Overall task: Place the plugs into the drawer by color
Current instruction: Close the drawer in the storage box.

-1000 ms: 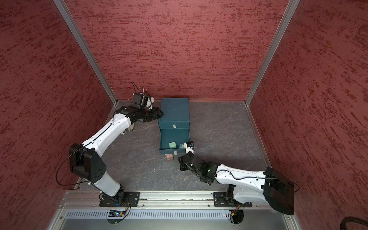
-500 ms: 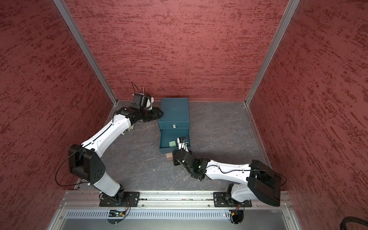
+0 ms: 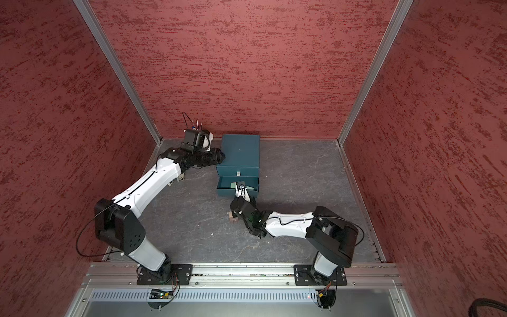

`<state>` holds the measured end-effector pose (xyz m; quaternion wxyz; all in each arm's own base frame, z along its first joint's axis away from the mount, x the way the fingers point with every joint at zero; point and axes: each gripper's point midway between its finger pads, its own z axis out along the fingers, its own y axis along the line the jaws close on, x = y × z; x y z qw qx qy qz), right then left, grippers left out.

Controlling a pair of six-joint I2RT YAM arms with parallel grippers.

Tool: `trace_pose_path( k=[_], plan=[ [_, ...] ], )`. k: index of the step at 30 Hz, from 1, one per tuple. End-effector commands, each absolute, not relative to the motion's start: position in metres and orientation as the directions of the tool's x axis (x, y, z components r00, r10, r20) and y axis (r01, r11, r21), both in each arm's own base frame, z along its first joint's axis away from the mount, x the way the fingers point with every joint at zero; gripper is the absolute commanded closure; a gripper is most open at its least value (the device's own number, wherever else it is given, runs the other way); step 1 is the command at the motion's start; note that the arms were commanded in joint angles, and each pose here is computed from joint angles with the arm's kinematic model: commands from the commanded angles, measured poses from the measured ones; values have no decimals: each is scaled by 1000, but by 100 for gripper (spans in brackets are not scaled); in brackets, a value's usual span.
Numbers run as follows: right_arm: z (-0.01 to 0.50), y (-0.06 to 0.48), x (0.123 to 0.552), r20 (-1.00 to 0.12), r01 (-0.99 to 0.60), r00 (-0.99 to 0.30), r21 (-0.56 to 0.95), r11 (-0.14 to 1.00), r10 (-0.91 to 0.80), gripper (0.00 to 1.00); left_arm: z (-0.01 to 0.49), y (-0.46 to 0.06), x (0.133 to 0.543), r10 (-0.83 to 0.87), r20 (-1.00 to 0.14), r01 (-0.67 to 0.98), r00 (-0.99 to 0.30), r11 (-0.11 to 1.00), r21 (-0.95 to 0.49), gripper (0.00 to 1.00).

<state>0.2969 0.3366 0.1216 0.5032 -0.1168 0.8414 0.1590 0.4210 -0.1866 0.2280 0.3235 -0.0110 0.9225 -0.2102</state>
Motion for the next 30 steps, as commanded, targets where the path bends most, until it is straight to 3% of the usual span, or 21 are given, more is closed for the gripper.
trace_pose_path(
  k=[1,3,19,25,30],
  plan=[
    [162,339,323,-952,-314,-305,120,942,19,70,194,-176,401,-90,-518,90,-851,946,-313,47],
    [164,338,330,-958,-304,-286,117,945,27,63,195,-177,400,-85,-518,97,-851,945,-313,48],
    [154,319,367,-934,-276,-330,235,932,138,49,203,-180,395,-53,-537,136,-842,943,-305,54],
    [157,314,363,-924,-275,-344,271,923,169,45,205,-180,393,-54,-540,140,-840,940,-312,54],
    [139,306,337,-872,-294,-433,375,879,227,47,208,-180,393,-62,-543,137,-837,938,-319,54]
  ],
)
